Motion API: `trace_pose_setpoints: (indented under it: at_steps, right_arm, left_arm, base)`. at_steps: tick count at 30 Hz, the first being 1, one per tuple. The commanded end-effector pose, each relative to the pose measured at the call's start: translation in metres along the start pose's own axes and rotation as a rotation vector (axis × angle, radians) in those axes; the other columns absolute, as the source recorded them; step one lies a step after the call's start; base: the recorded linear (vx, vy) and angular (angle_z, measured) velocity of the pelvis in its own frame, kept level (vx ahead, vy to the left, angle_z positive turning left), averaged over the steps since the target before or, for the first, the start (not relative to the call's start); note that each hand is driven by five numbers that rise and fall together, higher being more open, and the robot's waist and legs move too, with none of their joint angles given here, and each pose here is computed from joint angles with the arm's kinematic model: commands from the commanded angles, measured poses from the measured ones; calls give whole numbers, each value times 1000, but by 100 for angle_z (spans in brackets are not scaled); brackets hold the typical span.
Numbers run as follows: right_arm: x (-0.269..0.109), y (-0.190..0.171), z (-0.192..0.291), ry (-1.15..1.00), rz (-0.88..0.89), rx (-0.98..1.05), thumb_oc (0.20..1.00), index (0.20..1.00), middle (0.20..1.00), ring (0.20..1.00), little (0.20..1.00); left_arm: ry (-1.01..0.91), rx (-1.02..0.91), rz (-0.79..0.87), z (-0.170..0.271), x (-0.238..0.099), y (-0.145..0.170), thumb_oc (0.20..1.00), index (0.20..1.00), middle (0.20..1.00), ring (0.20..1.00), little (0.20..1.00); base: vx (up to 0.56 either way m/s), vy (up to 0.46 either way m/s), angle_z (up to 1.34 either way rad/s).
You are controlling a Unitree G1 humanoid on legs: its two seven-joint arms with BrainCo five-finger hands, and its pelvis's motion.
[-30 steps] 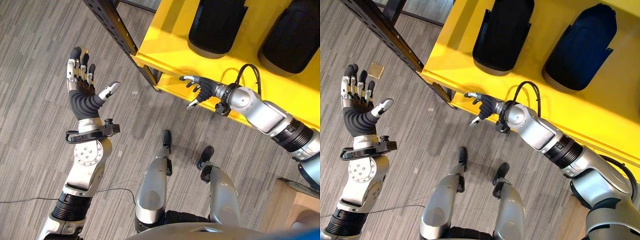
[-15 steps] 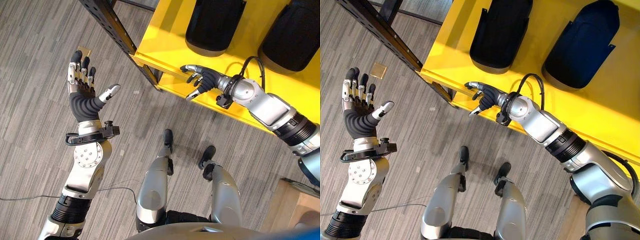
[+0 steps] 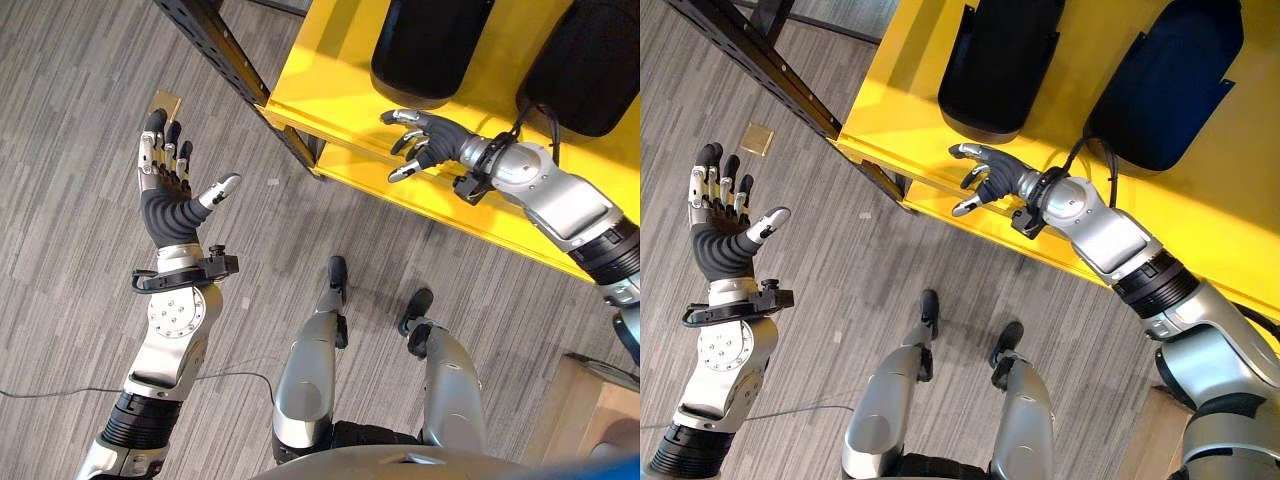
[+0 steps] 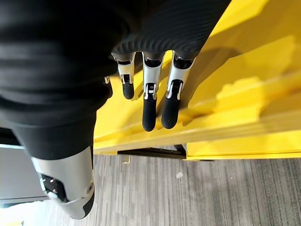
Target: Move parts from the plastic box to the shelf.
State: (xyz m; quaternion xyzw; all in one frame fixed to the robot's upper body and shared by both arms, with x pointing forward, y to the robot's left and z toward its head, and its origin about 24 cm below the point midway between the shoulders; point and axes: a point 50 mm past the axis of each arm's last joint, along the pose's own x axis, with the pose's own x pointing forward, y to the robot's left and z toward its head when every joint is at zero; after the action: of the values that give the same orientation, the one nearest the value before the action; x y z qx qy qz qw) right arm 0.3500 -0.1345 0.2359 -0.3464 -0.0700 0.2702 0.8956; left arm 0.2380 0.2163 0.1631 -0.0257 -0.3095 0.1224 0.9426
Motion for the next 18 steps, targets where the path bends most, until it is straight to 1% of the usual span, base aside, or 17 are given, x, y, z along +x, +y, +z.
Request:
trace_pose_setpoints:
  at_steps: [1, 4, 18]
  right_arm:
    - [-1, -16, 34, -171, -21, 49, 1000, 1000, 1000, 1000, 1000]
    - [-6, -24, 27, -158, -29, 98, 1000, 1000, 1000, 1000, 1000]
    - [-7, -33, 12, -73, -28, 54, 1000, 1000, 1000, 1000, 1000]
  left_arm:
    - [-71, -33, -23, 12, -4, 3, 1000, 1000, 1000, 1000, 1000]
    - [-67, -43, -21, 12, -5, 7, 1000, 1000, 1000, 1000, 1000]
    - [-52, -49, -20, 10, -8, 12, 1000, 1000, 1000, 1000, 1000]
  base:
    - [0, 0, 0]
    - [14, 15, -4]
    - [4, 3, 0]
